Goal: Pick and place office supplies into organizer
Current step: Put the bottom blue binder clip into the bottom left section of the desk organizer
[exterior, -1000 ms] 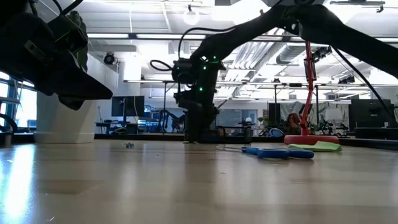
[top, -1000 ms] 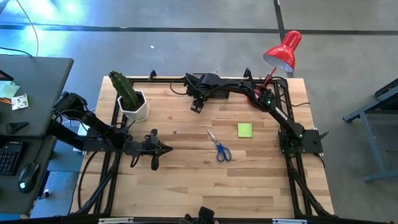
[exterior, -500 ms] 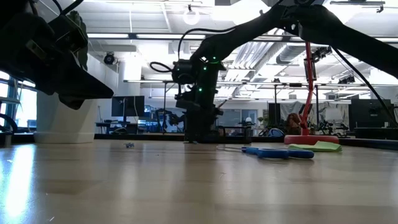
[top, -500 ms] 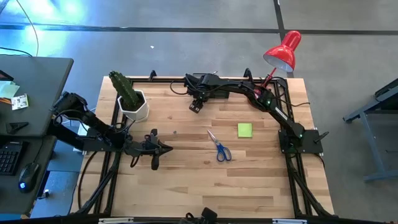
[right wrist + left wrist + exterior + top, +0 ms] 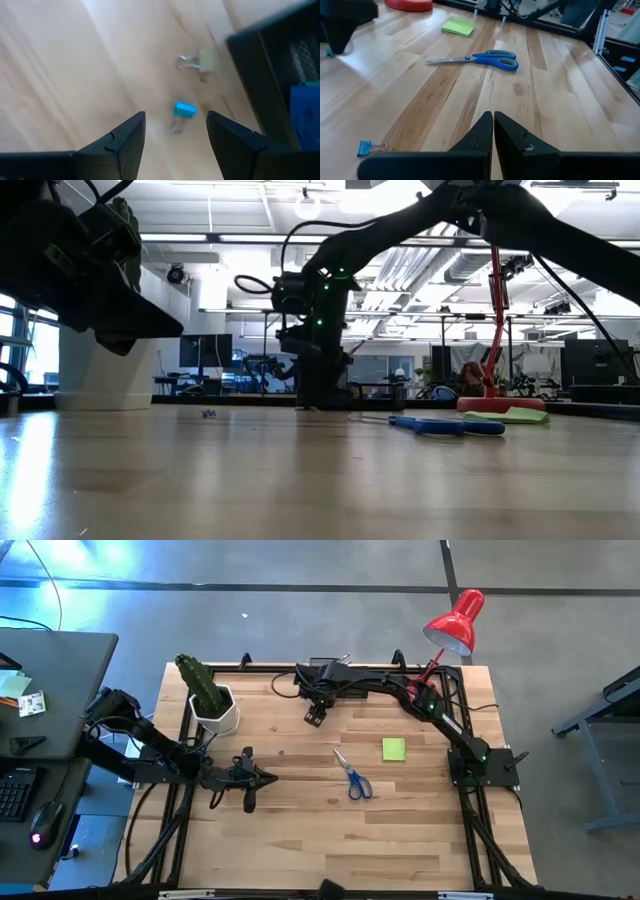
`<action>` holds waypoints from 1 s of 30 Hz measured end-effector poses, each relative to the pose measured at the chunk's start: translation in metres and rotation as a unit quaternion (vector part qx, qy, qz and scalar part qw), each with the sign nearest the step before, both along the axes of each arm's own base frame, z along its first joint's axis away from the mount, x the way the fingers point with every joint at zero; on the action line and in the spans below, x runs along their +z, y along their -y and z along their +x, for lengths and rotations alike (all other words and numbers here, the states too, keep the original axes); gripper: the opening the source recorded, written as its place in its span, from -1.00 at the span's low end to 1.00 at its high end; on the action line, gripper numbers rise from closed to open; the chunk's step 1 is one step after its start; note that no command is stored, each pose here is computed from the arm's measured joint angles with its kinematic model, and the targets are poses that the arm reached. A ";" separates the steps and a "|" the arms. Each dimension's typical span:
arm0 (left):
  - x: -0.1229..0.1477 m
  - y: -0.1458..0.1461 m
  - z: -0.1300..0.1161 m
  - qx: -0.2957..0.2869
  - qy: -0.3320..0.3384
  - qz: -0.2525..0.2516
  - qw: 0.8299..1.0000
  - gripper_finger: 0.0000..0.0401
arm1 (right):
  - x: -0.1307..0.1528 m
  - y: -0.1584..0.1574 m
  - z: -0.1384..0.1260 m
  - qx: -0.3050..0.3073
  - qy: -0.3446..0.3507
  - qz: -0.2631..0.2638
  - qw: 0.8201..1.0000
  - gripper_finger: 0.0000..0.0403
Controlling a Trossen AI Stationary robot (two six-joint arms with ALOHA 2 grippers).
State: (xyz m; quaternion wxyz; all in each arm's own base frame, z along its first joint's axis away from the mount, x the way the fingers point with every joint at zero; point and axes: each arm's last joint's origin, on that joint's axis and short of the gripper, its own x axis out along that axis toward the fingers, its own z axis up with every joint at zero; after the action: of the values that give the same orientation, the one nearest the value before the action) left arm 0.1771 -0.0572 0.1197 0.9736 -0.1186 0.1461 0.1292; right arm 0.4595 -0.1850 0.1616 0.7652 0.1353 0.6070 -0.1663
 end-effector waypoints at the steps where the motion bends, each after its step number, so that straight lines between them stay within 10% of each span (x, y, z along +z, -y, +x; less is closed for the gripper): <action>1: 0.000 0.000 0.000 0.002 0.001 0.000 1.000 -0.96 | 0.000 -0.001 0.001 0.003 0.004 -0.002 1.000 0.01; 30: -0.001 -0.001 -0.001 0.010 -0.002 0.004 1.000 -0.96 | 0.006 -0.065 0.008 0.123 -0.042 0.031 0.991 0.01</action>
State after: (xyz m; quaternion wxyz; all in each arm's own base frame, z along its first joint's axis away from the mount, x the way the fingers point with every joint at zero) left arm 0.1766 -0.0565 0.1190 0.9724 -0.1164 0.1464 0.1397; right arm 0.4675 -0.1204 0.1676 0.7491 0.0767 0.6554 -0.0577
